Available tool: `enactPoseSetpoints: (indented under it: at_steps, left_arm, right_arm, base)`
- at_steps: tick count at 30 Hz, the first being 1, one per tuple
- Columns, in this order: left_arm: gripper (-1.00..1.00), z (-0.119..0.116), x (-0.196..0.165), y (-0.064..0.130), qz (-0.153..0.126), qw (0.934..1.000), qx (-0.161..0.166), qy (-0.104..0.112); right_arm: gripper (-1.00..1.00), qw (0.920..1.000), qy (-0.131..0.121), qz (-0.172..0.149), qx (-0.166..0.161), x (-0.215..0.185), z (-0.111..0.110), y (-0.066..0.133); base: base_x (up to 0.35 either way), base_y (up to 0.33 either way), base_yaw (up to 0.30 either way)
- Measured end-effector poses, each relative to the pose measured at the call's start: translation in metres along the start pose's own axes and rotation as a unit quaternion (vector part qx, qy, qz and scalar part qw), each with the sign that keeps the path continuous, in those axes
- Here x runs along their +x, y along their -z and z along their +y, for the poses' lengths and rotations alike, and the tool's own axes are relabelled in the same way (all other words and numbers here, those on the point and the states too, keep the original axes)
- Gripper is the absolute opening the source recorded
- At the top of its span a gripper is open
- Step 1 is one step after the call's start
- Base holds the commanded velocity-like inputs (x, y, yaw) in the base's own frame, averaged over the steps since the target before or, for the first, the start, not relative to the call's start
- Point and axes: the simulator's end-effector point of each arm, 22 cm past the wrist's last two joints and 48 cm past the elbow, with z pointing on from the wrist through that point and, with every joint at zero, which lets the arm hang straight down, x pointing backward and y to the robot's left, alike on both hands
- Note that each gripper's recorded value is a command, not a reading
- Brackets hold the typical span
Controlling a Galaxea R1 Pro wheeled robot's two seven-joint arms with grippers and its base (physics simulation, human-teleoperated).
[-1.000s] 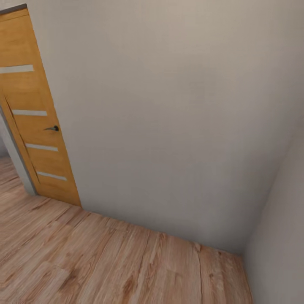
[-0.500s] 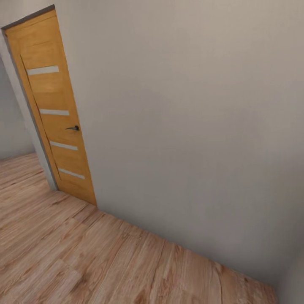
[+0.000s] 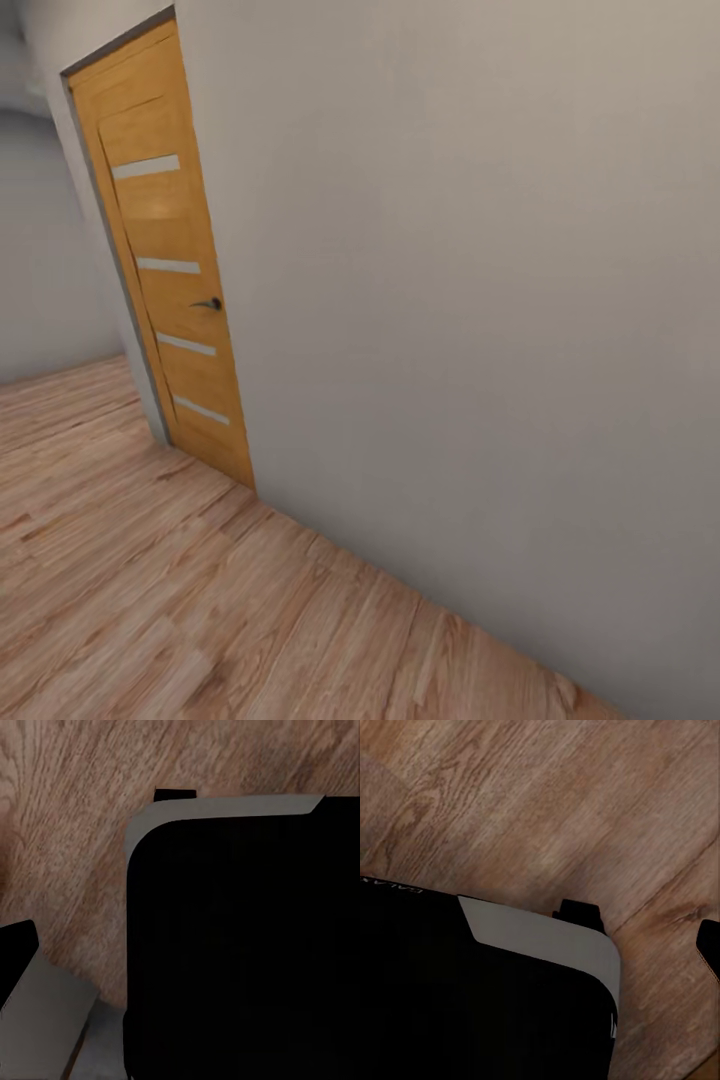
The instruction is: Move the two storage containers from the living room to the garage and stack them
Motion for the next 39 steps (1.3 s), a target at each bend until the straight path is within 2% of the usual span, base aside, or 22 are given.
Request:
enactPoseSetpoints:
  at_steps: [6,16,39]
  left_arm:
    - [1.00,0.0000,0.0001,0.0000,0.000,1.0000,0.000,0.000]
    - [1.00,0.0000,0.0001,0.0000,0.000,1.0000,0.000,0.000]
    - [1.00,-0.0008,0.0001,-0.0001,0.001,1.0000,0.000,0.000]
  right_arm:
    - [1.00,1.0000,0.001,-0.001,-0.002,-0.0007,0.0026,-0.0002]
    - [1.00,1.0000,0.004,-0.001,-0.004,-0.0011,0.0048,-0.0004]
    - [1.00,1.0000,0.004,-0.001,-0.003,-0.0011,0.0046,-0.0006]
  base:
    - [0.247,0.000,0.052]
    - [0.226,0.000,0.278]
    - [0.009,0.000,0.300]
